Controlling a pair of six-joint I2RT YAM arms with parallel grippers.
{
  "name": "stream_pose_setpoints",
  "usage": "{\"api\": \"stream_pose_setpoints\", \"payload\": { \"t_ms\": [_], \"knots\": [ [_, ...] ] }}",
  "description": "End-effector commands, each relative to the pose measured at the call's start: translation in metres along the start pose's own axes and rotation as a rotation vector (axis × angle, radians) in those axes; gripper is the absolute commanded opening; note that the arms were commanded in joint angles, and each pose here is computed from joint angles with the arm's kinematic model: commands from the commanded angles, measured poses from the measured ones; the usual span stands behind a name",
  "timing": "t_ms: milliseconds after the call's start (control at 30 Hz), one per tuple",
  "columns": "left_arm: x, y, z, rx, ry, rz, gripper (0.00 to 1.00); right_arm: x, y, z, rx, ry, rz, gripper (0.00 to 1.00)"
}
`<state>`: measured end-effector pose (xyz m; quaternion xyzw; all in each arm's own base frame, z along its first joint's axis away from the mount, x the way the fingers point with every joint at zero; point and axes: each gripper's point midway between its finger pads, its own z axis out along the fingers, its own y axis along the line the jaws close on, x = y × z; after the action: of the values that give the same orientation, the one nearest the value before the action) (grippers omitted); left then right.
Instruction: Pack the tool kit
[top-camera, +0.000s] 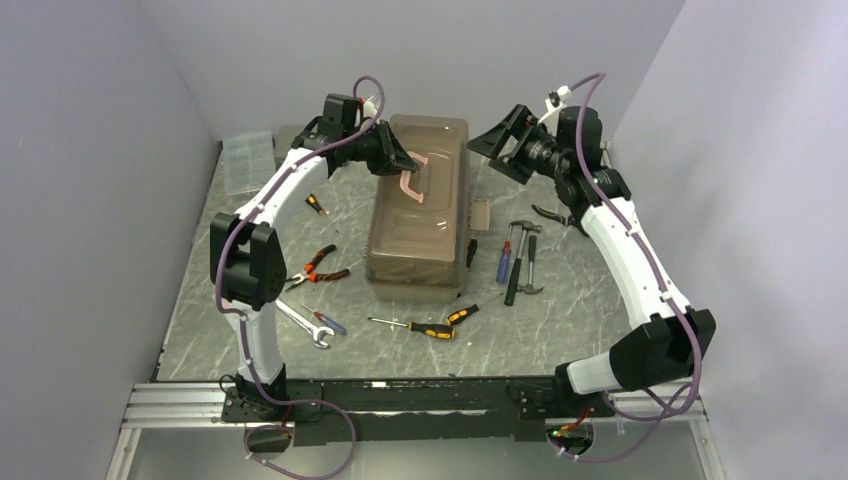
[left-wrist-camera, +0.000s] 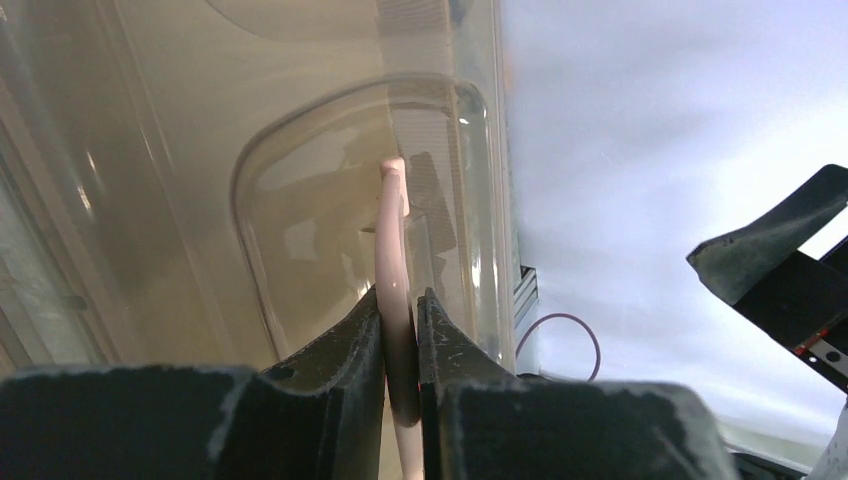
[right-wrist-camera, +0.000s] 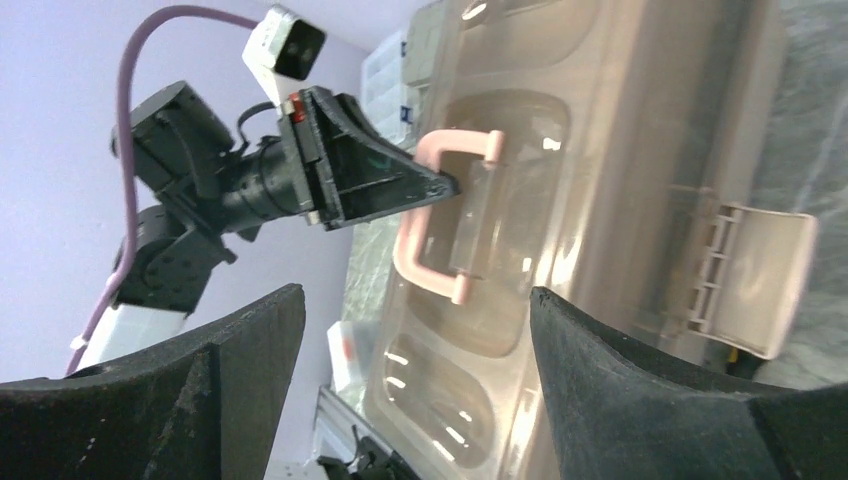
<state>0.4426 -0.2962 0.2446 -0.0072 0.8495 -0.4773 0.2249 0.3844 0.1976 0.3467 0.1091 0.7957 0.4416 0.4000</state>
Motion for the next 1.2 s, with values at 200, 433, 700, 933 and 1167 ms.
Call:
{"api": "stream_pose_setpoints", "payload": {
  "t_ms": [200, 433, 700, 933, 1167],
  "knots": [
    [-0.008, -0.04, -0.015, 0.08, -0.022, 0.095, 0.0, 0.013, -0.075, -0.017, 0.178, -0.016, -0.01, 0.84],
    [-0.024, -0.061, -0.038, 0.116, -0.081, 0.112, 0.0, 0.021, -0.106, -0.01, 0.216, 0.016, 0.016, 0.85],
    [-0.034, -0.069, -0.057, 0.141, -0.118, 0.115, 0.0, 0.03, -0.136, 0.004, 0.261, 0.059, 0.008, 0.63],
    [-0.041, -0.076, -0.07, 0.161, -0.143, 0.124, 0.0, 0.042, -0.154, 0.018, 0.257, 0.09, 0.024, 0.33],
    [-0.046, -0.073, -0.079, 0.165, -0.155, 0.119, 0.0, 0.052, -0.154, 0.041, 0.217, 0.132, 0.031, 0.12]
  ]
}}
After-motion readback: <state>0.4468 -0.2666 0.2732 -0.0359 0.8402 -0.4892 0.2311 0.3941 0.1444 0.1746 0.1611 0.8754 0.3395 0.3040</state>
